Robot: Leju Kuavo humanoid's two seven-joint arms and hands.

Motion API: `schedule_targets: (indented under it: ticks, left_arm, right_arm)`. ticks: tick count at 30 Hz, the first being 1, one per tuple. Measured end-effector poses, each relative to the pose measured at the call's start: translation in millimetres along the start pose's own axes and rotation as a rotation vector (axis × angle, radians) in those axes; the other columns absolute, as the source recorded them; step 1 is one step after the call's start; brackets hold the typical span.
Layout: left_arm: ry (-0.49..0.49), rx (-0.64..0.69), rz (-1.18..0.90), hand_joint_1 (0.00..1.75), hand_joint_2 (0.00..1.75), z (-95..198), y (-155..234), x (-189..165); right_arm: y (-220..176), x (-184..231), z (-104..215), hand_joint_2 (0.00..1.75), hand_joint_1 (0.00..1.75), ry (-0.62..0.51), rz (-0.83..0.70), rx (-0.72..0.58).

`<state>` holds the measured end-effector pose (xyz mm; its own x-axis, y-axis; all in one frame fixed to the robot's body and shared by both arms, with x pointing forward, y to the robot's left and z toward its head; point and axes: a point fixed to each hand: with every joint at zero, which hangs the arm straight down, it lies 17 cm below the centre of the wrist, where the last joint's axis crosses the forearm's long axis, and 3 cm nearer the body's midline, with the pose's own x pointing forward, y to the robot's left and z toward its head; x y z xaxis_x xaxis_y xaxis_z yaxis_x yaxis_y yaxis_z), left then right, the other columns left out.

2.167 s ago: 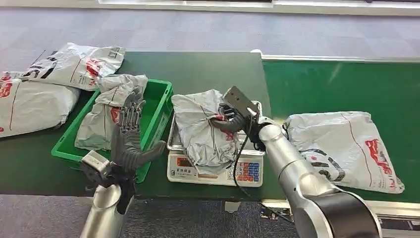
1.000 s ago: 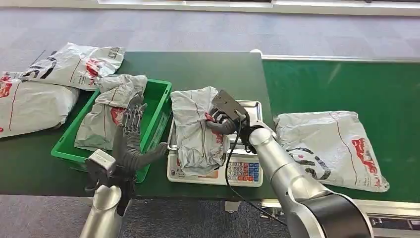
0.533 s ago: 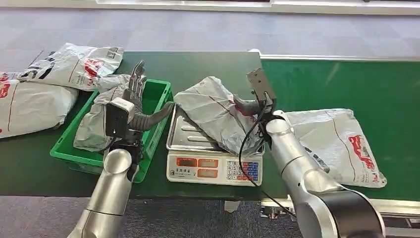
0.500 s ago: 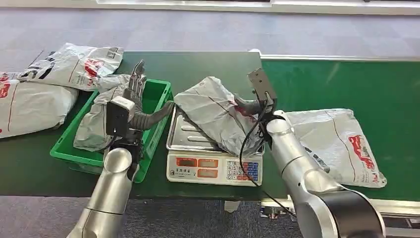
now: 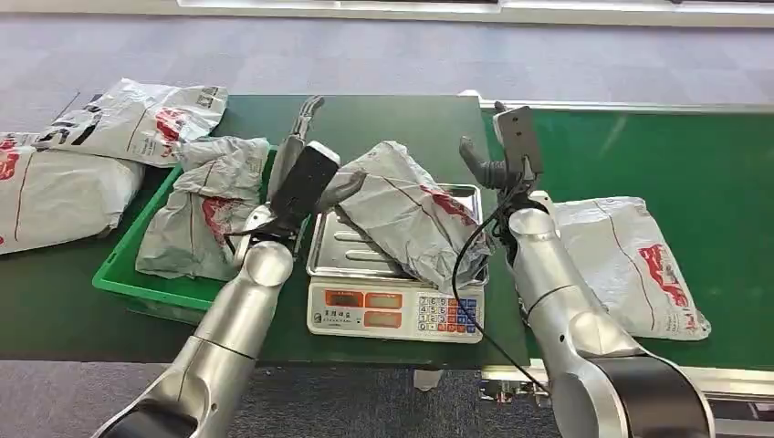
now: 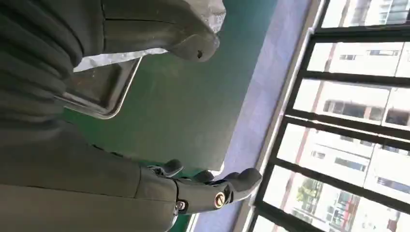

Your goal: Moved the parcel from conveyor to table for the left to box.

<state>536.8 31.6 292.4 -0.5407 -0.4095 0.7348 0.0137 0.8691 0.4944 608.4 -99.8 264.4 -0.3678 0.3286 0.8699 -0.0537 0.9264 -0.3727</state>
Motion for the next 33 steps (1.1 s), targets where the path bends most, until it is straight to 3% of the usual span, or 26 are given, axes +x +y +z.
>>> schedule_targets:
  ticks: [2, 6, 8, 18, 20, 23, 24, 25, 29, 33]
  left_arm:
    - [0.021, -0.041, -0.022, 0.0, 1.75, -4.0, -14.8, 0.1]
    - [0.127, -0.186, -0.137, 0.0, 1.75, 2.6, -57.5, -23.0]
    - [0.161, -0.238, -0.169, 0.0, 1.75, 9.4, -74.4, -32.1]
    - [0.216, -0.35, -0.216, 0.0, 1.75, 22.9, -106.4, -45.7]
    - [0.264, -0.427, -0.251, 0.0, 1.75, 35.1, -120.4, -56.8]
    - [0.335, -0.516, -0.297, 0.0, 1.75, 59.4, -138.8, -76.4]
    - [0.356, -0.542, -0.314, 0.07, 1.75, 67.5, -143.6, -83.1]
    - [0.378, -0.568, -0.334, 1.75, 1.75, 76.0, -148.2, -89.8]
    - [0.434, -0.672, -0.419, 1.75, 1.75, 106.6, -160.3, -114.9]
    - [0.449, -0.733, -0.488, 1.75, 1.75, 117.1, -161.1, -126.5]
  right_arm:
    - [-16.2, 7.5, 4.6, 1.75, 0.0, -0.062, 0.009, -0.088]
    - [-78.3, 41.3, 35.3, 1.75, 0.0, -0.245, 0.065, -0.415]
    - [-96.1, 50.7, 52.4, 1.75, 0.0, -0.272, 0.058, -0.501]
    - [-131.3, 82.6, 87.7, 1.75, 0.0, -0.379, 0.051, -0.627]
    - [-138.0, 93.0, 108.1, 1.75, 0.0, -0.449, 0.103, -0.672]
    - [-144.8, 82.0, 141.0, 1.75, 0.0, -0.437, 0.103, -0.709]
    - [-145.2, 74.3, 151.8, 1.75, 0.0, -0.422, 0.104, -0.711]
    - [-144.9, 65.7, 162.9, 1.75, 0.0, -0.404, 0.108, -0.71]
    - [-140.4, 47.9, 194.9, 1.75, 0.0, -0.37, 0.091, -0.704]
    - [-131.2, 45.1, 201.4, 1.75, 0.0, -0.355, 0.065, -0.677]
